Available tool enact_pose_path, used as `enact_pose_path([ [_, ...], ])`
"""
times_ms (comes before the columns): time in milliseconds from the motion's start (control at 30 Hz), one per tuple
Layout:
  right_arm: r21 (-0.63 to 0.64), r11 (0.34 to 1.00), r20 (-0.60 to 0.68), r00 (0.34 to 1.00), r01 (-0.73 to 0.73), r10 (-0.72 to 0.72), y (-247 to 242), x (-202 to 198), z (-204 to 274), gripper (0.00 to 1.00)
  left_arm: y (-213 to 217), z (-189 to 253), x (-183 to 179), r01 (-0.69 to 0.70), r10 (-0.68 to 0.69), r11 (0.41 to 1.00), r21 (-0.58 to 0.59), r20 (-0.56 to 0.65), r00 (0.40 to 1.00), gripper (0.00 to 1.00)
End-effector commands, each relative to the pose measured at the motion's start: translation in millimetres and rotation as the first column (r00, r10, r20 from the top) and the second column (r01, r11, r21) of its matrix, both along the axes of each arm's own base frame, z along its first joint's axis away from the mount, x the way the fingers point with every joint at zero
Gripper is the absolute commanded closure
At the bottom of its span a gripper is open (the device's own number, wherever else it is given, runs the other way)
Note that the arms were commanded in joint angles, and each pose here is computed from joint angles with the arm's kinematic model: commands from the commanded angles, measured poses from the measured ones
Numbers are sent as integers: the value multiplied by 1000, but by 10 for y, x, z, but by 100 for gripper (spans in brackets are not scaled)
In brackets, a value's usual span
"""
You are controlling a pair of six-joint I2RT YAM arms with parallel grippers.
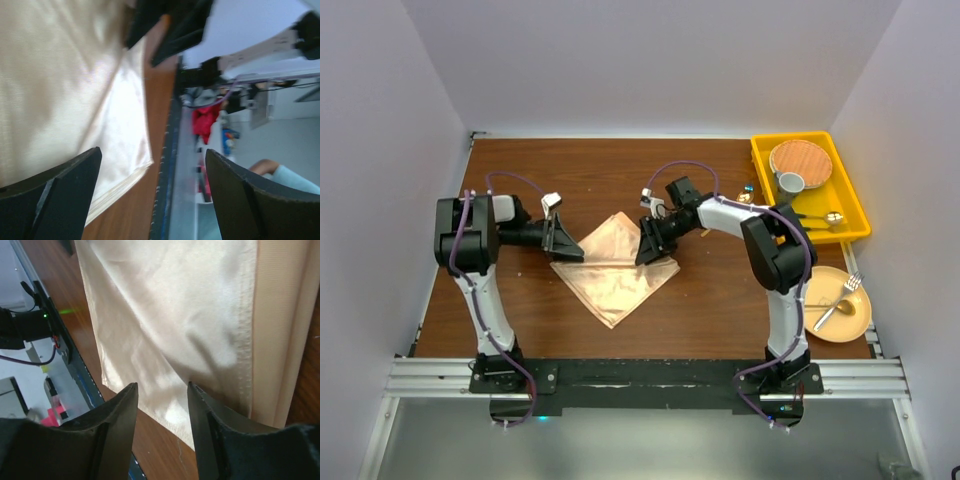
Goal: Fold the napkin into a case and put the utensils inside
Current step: Smooth out the upper triangle-folded napkin at the center of the board.
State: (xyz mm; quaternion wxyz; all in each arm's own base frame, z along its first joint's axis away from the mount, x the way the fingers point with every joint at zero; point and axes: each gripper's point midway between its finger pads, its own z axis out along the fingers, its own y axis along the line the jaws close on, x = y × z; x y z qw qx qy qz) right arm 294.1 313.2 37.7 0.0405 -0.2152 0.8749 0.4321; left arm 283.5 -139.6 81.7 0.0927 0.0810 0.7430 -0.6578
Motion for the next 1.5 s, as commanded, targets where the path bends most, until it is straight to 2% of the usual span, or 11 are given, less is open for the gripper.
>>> enact_pose_path([
  [0,0,1000,104,995,9,-9,-22,32,375,45,247,-76,469,-138,145,912,385,11,989,2],
  [100,1,1000,145,989,27,-27,-40,59,526,38,505,253,920,-296,179,781,550,256,950,0],
  [267,9,999,241,970,31,-32,-83,99,824,27,673,921,1099,-485,211,708,513,502,839,0],
  [467,106,994,246,967,40,-65,164,87,1051,9,725,1617,1163,-773,147,529,351,859,491,0],
  [533,130,991,243,968,24,-55,337,38,1047,7,777,2190,1156,-858,162,499,125,959,234,0],
  [600,172,985,219,974,25,-63,508,3,1081,5,855,2135,1091,-894,249,439,92,943,220,0],
  [667,195,981,166,984,23,-56,683,-73,998,4,705,2118,1032,-848,289,516,118,908,303,0],
  [767,233,972,101,994,20,-45,907,-166,913,4,328,1578,830,-702,391,665,254,684,617,0],
  [867,240,970,27,999,31,-38,1022,-220,789,3,142,1014,615,-617,465,727,301,446,765,0],
  [1100,303,950,-81,995,73,-51,1191,-188,681,2,33,479,616,-581,519,761,288,267,812,13],
  [1467,324,941,-211,977,98,-29,1218,-273,447,2,-138,-127,317,-472,475,789,395,97,875,60],
])
